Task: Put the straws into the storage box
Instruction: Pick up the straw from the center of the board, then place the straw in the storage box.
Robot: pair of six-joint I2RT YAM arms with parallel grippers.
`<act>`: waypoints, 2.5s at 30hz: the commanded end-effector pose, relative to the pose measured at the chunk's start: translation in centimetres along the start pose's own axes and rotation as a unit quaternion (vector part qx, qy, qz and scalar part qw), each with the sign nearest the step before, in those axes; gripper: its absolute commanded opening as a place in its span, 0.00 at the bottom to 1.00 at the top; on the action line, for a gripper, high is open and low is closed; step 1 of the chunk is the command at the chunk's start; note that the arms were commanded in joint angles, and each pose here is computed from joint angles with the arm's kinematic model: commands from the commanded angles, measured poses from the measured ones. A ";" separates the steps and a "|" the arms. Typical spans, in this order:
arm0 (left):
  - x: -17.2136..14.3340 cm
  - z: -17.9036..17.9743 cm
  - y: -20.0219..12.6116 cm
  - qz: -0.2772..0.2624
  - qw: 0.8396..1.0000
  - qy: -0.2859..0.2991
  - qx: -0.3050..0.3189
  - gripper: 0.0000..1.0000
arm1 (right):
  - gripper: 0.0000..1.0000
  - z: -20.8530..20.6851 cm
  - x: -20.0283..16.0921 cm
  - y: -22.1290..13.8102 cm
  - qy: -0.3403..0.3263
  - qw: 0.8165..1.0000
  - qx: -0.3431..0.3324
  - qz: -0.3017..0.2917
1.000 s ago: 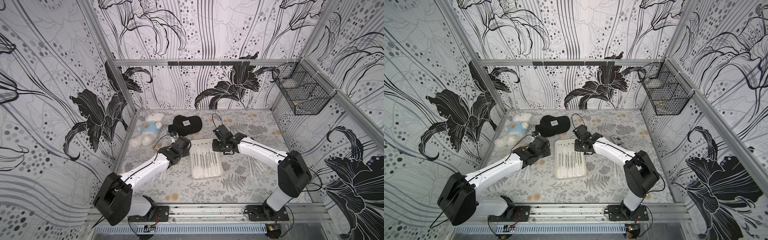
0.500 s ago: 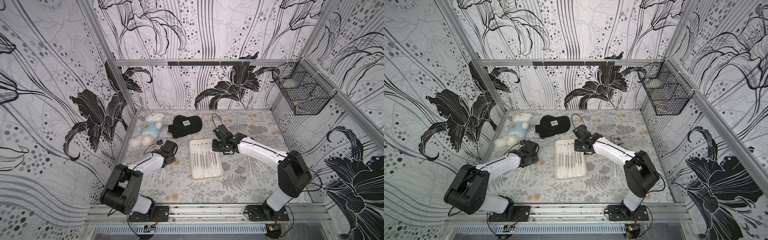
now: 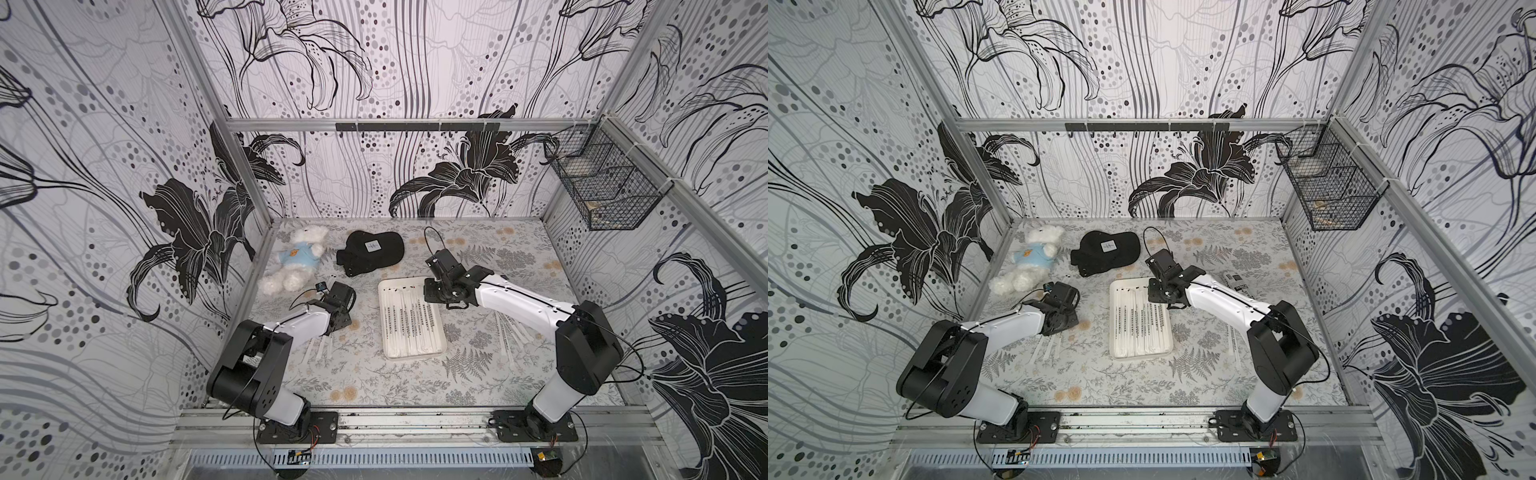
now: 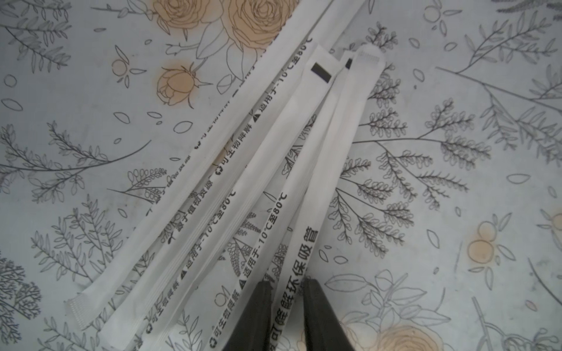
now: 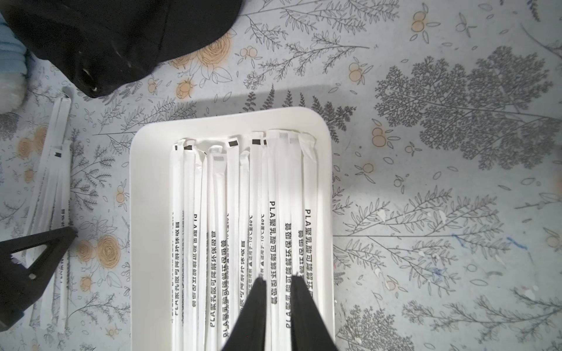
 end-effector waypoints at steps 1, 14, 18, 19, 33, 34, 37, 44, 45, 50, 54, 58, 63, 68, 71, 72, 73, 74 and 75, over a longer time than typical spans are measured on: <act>-0.1 -0.2 0.3 0.007 1.000 0.005 -0.012 0.16 | 0.19 -0.2 -0.3 -0.4 -0.006 1.000 0.001 -0.002; 0.5 -5.7 -8.0 -0.029 0.991 0.038 -0.123 0.05 | 0.19 -0.5 -0.1 -0.9 -0.007 1.000 -0.009 -0.008; -1.5 -9.4 -11.7 -0.019 0.977 0.059 -0.202 0.05 | 0.19 -1.6 -0.1 -1.2 0.005 1.000 -0.016 -0.013; -2.2 -10.1 -12.0 -0.013 0.975 0.065 -0.213 0.05 | 0.19 -1.7 0.0 -1.3 0.006 1.000 -0.017 -0.014; -7.5 -13.8 -7.0 0.041 0.972 0.103 -0.207 0.04 | 0.18 -2.0 -0.3 -1.5 0.007 1.000 -0.017 -0.011; -7.7 -13.8 -6.7 0.042 0.972 0.106 -0.204 0.04 | 0.18 -2.0 -0.4 -1.4 0.007 1.000 -0.016 -0.010; -8.0 -14.0 -6.0 0.044 0.974 0.109 -0.192 0.04 | 0.18 -2.0 -0.4 -1.2 0.007 1.000 -0.016 -0.009; -8.7 -13.6 -4.5 0.047 0.978 0.115 -0.168 0.07 | 0.18 -1.9 -0.3 -1.3 0.006 1.000 -0.016 -0.010; -8.8 -13.6 -4.4 0.048 0.978 0.115 -0.168 0.08 | 0.18 -2.0 -0.3 -1.3 0.006 1.000 -0.017 -0.010; -8.7 -13.7 -4.6 0.047 0.978 0.115 -0.168 0.14 | 0.18 -2.0 -0.3 -1.2 0.006 1.000 -0.016 -0.010; -8.5 -13.8 -4.9 0.045 0.978 0.114 -0.169 0.20 | 0.18 -2.0 -0.4 -1.1 0.007 1.000 -0.015 -0.009; -8.0 -14.1 -5.7 0.040 0.977 0.111 -0.179 0.21 | 0.18 -1.9 -0.4 -1.1 0.007 1.000 -0.014 -0.009; -6.8 -14.1 -7.9 0.024 0.977 0.103 -0.184 0.22 | 0.18 -1.9 -0.4 -1.2 0.007 1.000 -0.014 -0.010; -3.9 -11.1 -10.6 -0.031 0.983 0.081 -0.162 0.31 | 0.18 -2.0 -0.5 -1.0 0.007 1.000 -0.011 -0.008; -2.1 -7.6 -9.5 -0.045 0.989 0.054 -0.127 0.40 | 0.18 -1.8 -0.7 -0.7 0.007 1.000 -0.003 -0.005; -1.5 -6.2 -8.8 -0.045 0.992 0.043 -0.112 0.42 | 0.18 -1.7 -0.6 -0.5 0.007 1.000 0.000 -0.005; -0.8 -5.0 -8.2 -0.048 0.994 0.032 -0.097 0.43 | 0.18 -1.6 -0.6 -0.4 0.008 1.000 0.003 -0.005; -0.3 -3.9 -7.6 -0.051 0.995 0.021 -0.085 0.44 | 0.18 -1.6 -0.5 -0.5 0.008 1.000 0.005 -0.006; 0.3 -2.9 -7.0 -0.051 0.996 0.009 -0.075 0.45 | 0.18 -1.6 -0.5 -0.5 0.007 1.000 0.006 -0.006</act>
Point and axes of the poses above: each gripper's point midway between its finger pads, its own y axis out along the fingers, its own z axis along the line the jaws close on, x = y × z, the point moved 9 cm from there along -y, back along the fingers, and after that the axes turned 15 degrees about -y, right-handed, at the moved point
